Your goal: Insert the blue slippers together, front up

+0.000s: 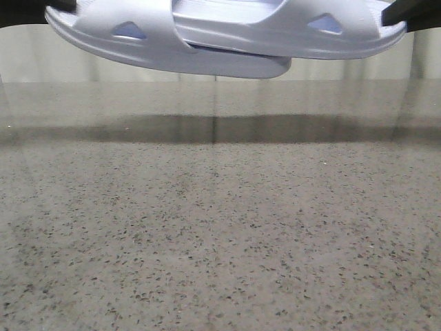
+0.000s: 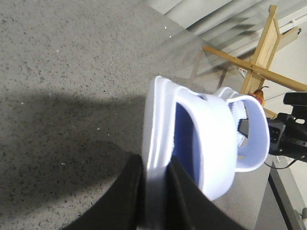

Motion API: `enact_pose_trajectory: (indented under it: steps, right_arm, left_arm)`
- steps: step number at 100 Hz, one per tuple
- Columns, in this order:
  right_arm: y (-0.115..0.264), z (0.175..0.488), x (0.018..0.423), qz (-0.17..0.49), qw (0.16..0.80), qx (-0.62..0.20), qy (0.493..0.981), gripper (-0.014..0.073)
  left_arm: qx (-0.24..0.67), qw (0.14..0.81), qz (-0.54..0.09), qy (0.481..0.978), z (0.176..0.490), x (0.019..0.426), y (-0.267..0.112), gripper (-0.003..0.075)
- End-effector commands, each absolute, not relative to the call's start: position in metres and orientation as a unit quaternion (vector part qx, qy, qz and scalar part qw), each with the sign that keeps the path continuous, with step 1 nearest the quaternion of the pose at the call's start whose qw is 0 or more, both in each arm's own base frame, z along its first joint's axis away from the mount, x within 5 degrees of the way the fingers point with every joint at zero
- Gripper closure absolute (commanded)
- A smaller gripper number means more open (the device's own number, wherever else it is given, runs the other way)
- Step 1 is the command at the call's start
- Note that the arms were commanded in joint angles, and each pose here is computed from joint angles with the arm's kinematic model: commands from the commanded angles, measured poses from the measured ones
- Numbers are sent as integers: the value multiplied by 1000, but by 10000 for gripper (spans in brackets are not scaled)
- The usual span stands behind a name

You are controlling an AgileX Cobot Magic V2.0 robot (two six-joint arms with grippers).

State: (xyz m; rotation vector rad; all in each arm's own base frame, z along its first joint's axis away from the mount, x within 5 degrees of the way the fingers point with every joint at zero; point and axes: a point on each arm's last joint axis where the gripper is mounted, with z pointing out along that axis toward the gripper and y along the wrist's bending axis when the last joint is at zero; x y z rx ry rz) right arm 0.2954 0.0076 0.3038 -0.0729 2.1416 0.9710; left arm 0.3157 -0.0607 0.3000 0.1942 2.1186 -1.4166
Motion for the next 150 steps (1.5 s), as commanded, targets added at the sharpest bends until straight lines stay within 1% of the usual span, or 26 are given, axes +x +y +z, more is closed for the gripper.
enact_pose_trajectory:
  steps: [1, 14, 32, 54, 67, 74, 89, 96, 108, 127, 137, 150]
  right_arm:
    - [22, 320, 300, 425, 407, -46, 807, 702]
    - [37, 307, 309, 455, 383, -60, 802, 702]
    - [58, 296, 318, 473, 360, -88, 799, 702]
    - [78, 305, 329, 485, 358, -122, 789, 702]
    - [81, 311, 331, 485, 360, -142, 784, 701]
    - [78, 313, 331, 486, 358, -147, 783, 673]
    - [55, 314, 329, 498, 351, -137, 781, 503]
    - [42, 316, 326, 510, 346, -134, 776, 453]
    - [19, 320, 321, 524, 346, -130, 768, 449]
    - [-12, 332, 310, 489, 377, -104, 780, 449]
    - [-18, 340, 304, 479, 391, -100, 780, 449]
    - [-17, 346, 299, 475, 397, -104, 778, 450]
  left_arm:
    - [99, 300, -594, 739, 334, 304, -71, 704]
    - [100, 300, -595, 739, 334, 303, -72, 704]
    - [100, 299, -594, 740, 334, 303, -72, 704]
    - [103, 297, -590, 743, 333, 303, -72, 704]
    - [104, 297, -590, 744, 333, 303, -72, 704]
    - [104, 300, -590, 742, 335, 302, -71, 704]
    - [109, 311, -585, 741, 343, 301, -68, 704]
    - [109, 319, -582, 740, 347, 299, -65, 704]
    - [105, 326, -575, 742, 349, 299, -59, 704]
    - [94, 326, -572, 747, 348, 300, -53, 704]
    - [92, 330, -545, 765, 343, 302, -51, 704]
    - [80, 329, -507, 793, 329, 305, -48, 704]
